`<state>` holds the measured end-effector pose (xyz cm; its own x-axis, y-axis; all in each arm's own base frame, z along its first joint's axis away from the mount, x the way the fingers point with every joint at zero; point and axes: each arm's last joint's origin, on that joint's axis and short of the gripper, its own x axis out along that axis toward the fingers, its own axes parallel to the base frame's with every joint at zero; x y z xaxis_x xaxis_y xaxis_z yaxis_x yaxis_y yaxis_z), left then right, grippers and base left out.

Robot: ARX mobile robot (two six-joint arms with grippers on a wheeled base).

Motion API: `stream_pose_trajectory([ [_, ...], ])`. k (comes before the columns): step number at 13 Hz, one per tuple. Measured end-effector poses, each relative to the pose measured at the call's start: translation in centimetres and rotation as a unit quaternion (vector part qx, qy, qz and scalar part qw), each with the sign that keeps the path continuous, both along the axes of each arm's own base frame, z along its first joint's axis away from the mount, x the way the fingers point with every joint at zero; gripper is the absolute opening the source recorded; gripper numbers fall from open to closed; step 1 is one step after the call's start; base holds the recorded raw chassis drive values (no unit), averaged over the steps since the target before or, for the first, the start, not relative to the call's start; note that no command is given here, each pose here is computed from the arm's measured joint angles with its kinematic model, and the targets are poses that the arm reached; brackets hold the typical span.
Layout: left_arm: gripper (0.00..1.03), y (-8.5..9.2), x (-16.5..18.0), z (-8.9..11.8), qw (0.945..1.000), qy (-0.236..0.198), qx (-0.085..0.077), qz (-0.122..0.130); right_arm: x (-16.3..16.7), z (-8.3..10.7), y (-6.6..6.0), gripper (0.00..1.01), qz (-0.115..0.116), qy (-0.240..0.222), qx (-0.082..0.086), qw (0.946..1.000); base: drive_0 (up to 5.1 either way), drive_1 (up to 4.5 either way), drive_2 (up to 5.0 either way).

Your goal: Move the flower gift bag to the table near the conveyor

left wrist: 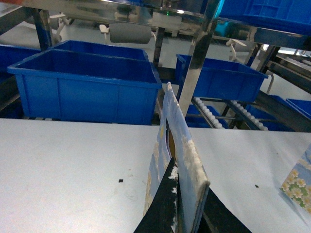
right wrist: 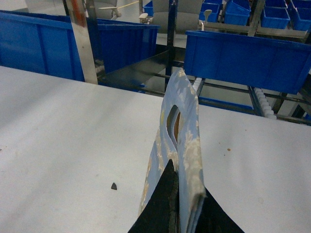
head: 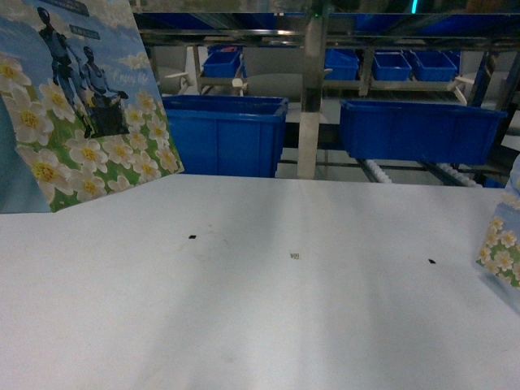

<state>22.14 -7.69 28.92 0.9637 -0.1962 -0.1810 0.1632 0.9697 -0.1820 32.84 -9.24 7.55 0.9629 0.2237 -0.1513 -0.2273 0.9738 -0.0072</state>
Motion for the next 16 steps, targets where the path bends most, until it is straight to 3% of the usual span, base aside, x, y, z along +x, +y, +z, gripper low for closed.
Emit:
stream_pose_trajectory([
  [2,0.02,0.0,0.0,0.0,1.0000,0.000,0.000,0.000,0.2,-0.7,-0.1,0.02,0.010,0.009,0.001,0.9999,0.0,0.00,0.0],
  [5,0.02,0.0,0.0,0.0,1.0000,0.000,0.000,0.000,0.6,-1.3,1.7,0.05,0.053,0.040,-0.011,0.9977,0.0,0.00,0.0],
  [8,0.02,0.0,0.0,0.0,1.0000,0.000,0.000,0.000,0.6,-1.2,1.7,0.49,0.051,0.048,-0.014,0.9974,0.0,0.00,0.0],
  [9,0.02,0.0,0.0,0.0,1.0000,0.000,0.000,0.000,0.5,-0.5,1.8,0.62,0.058,0.060,-0.003,0.9965,0.0,0.00,0.0],
  [10,0.02,0.0,0.0,0.0,1.0000,0.000,0.000,0.000,0.9,2.4,2.2,0.77,0.065,0.051,0.017,0.9965,0.0,0.00,0.0],
  [11,0.02,0.0,0.0,0.0,1.0000,0.000,0.000,0.000,2.0,7.4,2.7,0.91,0.082,0.014,0.042,0.9957,0.0,0.00,0.0],
  [12,0.02,0.0,0.0,0.0,1.0000,0.000,0.000,0.000,2.6,14.5,3.7,0.99,0.126,-0.044,0.071,0.9885,0.0,0.00,0.0],
  [13,0.02,0.0,0.0,0.0,1.0000,0.000,0.000,0.000,2.2,19.0,4.1,0.97,0.159,-0.077,0.093,0.9799,0.0,0.00,0.0],
  [14,0.02,0.0,0.0,0.0,1.0000,0.000,0.000,0.000,0.9,24.7,4.7,0.98,0.210,-0.118,0.113,0.9640,0.0,0.00,0.0],
  [15,0.02,0.0,0.0,0.0,1.0000,0.000,0.000,0.000,0.1,27.0,4.9,0.98,0.219,-0.140,0.123,0.9578,0.0,0.00,0.0],
  [16,0.02,-0.6,0.7,0.0,1.0000,-0.007,-0.003,-0.001,0.3,26.7,4.8,0.98,0.219,-0.127,0.139,0.9573,0.0,0.00,0.0],
])
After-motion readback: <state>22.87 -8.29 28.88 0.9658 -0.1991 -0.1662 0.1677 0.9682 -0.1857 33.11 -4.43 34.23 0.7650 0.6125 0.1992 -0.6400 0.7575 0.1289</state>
